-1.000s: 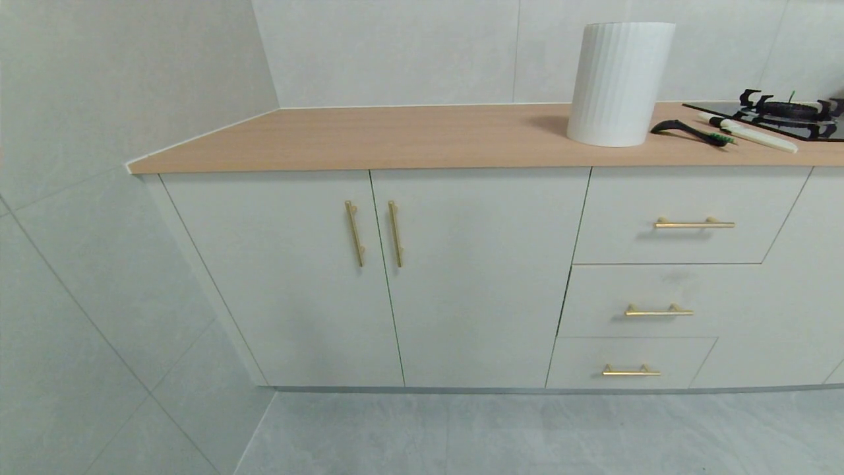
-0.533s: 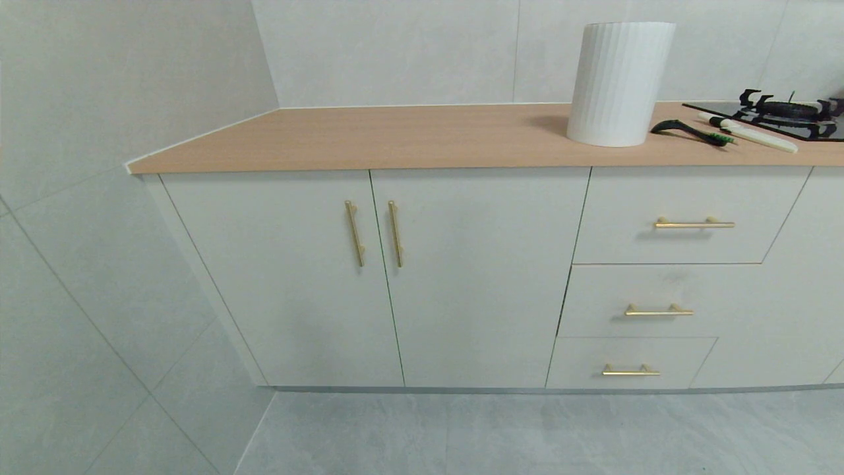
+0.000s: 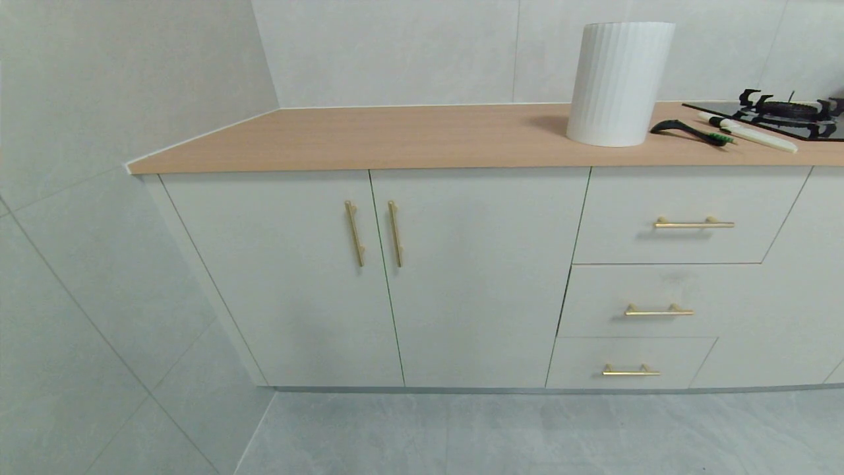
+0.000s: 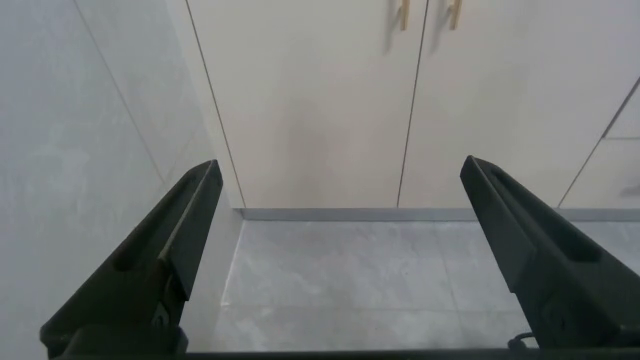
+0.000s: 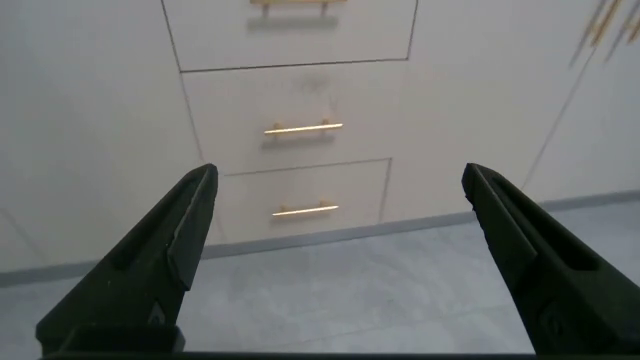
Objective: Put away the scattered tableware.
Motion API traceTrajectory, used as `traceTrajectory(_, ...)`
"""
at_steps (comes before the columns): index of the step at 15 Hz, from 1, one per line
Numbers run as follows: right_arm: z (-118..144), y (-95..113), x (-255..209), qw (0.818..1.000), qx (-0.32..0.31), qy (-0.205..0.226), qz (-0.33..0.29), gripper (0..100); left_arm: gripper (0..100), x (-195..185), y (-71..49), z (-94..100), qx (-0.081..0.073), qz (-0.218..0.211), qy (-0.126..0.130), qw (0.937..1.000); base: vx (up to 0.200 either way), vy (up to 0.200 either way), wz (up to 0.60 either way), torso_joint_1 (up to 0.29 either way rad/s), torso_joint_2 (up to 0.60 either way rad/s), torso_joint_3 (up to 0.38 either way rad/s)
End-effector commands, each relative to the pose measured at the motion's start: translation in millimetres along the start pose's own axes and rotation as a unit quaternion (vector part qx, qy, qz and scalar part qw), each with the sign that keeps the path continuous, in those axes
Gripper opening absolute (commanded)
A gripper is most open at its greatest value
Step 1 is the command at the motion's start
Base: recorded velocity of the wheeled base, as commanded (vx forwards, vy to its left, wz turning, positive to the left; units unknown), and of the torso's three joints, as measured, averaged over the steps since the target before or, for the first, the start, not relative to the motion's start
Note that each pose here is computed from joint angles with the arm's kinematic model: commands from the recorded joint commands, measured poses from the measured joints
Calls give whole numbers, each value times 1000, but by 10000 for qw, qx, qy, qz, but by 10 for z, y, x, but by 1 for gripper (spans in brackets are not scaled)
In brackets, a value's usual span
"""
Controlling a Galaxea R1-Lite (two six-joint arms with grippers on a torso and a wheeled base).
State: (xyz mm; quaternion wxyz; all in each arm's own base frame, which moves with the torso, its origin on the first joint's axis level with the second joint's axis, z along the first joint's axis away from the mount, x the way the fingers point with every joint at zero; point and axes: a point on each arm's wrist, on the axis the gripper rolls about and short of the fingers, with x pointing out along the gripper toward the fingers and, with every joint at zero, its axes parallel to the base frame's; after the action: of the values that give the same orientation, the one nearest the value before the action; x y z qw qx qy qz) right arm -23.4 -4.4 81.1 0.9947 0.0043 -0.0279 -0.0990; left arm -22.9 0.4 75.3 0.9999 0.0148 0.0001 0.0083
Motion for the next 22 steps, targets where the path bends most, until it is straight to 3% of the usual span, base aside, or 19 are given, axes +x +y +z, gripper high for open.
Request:
traceTrajectory(1,-45,29,0,9973,205,256,655,100,100,1,0,1,13,1,8,10000,0,0,0,0,0,0)
traceTrajectory(4,-58,37,-2,9961,26,307,827,100,100,1,0,1,13,1,8,10000,0,0,0,0,0,0)
traceTrajectory(6,-52,37,-4,9961,13,283,836,100,100,1,0,2,-117,1,0,9999,0,0,0,0,0,0)
traceTrajectory(10,-55,37,-3,9961,29,285,835,100,100,1,0,2,-117,1,0,9999,0,0,0,0,0,0)
traceTrajectory(19,-55,37,-3,9960,29,285,843,100,100,1,0,4,-133,2,-8,9999,0,-200,0,7,2,-1)
traceTrajectory(22,-55,37,-3,9960,36,285,843,100,100,1,0,4,-133,2,-8,9999,0,0,0,0,0,0)
